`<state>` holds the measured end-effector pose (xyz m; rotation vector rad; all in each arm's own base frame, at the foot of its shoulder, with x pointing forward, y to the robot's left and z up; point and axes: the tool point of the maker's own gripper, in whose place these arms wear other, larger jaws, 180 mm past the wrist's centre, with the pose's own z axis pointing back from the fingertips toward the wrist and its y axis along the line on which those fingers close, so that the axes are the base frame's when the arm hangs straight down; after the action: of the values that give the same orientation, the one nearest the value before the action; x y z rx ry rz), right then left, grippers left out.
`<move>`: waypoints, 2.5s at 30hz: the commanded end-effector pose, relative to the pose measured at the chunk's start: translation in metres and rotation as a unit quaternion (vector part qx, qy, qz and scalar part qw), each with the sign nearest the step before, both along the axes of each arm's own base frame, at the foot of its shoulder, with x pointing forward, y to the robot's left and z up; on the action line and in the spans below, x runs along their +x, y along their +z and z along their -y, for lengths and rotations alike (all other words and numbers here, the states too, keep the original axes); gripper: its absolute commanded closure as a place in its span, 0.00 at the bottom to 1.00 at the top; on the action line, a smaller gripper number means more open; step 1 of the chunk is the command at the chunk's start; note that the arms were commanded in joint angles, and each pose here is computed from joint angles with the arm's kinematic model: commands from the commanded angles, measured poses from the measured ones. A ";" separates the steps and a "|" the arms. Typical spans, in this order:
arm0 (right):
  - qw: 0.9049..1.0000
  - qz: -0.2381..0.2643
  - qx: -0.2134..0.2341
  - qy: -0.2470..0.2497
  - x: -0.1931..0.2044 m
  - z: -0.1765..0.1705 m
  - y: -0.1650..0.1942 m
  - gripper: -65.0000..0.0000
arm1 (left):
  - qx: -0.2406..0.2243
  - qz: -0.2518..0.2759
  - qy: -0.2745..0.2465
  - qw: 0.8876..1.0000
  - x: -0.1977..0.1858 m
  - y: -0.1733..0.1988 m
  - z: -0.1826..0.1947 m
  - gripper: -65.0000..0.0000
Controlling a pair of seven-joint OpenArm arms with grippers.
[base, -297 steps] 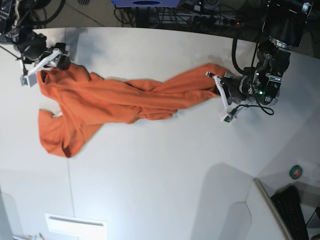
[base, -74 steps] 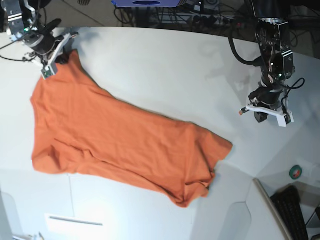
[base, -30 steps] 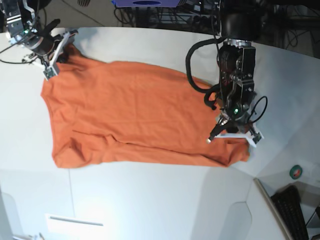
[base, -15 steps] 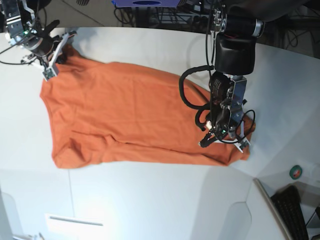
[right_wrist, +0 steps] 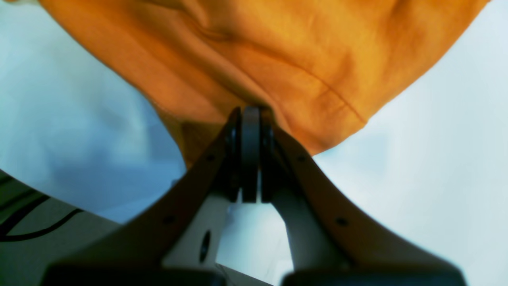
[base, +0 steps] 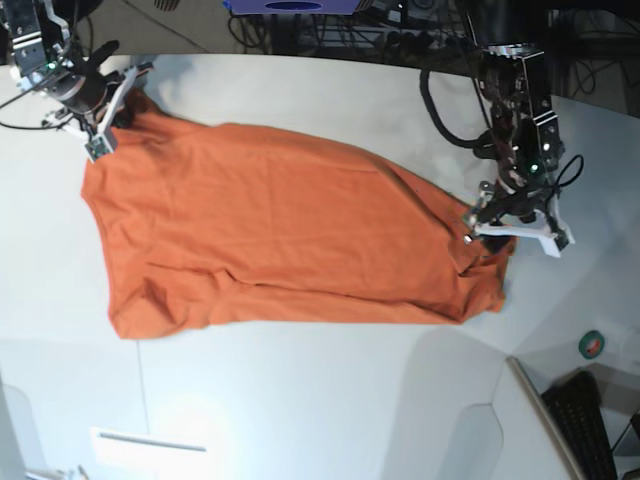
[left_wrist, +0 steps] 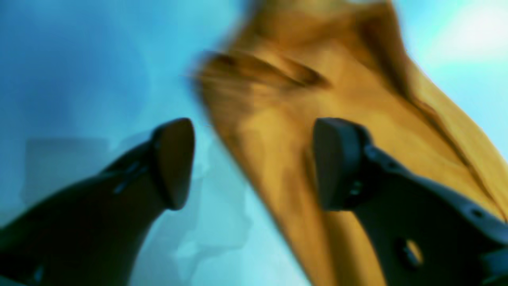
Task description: Layout the t-shirt on the table in an organized manner, then fold the t-shirt properly
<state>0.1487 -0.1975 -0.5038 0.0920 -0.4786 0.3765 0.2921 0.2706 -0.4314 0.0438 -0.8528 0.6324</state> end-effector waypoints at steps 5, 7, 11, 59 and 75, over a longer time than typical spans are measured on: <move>1.000 0.000 -0.010 -0.002 0.000 0.007 0.001 1.00 | -0.014 0.010 -0.020 1.000 0.017 -0.005 -0.004 0.40; 1.000 0.000 -0.010 -0.002 0.000 0.007 0.001 1.00 | -0.021 0.003 -0.021 1.000 0.021 -0.012 -0.002 0.40; 1.000 0.000 -0.010 -0.002 0.000 0.007 0.001 1.00 | -0.033 0.004 -0.018 0.999 0.032 -0.015 0.003 0.40; 0.970 0.098 0.093 -0.202 0.032 0.026 0.068 0.53 | -0.016 -0.065 -0.004 0.998 -0.086 -0.012 -0.008 1.00; 0.944 0.007 0.130 -0.303 0.004 0.026 0.010 0.52 | -0.011 -0.069 -0.003 0.998 -0.088 -0.012 -0.011 1.00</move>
<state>0.1505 -0.2190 -0.4987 0.1966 -0.5225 -0.2983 0.1976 0.2757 -0.4525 0.0479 -0.6748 0.6374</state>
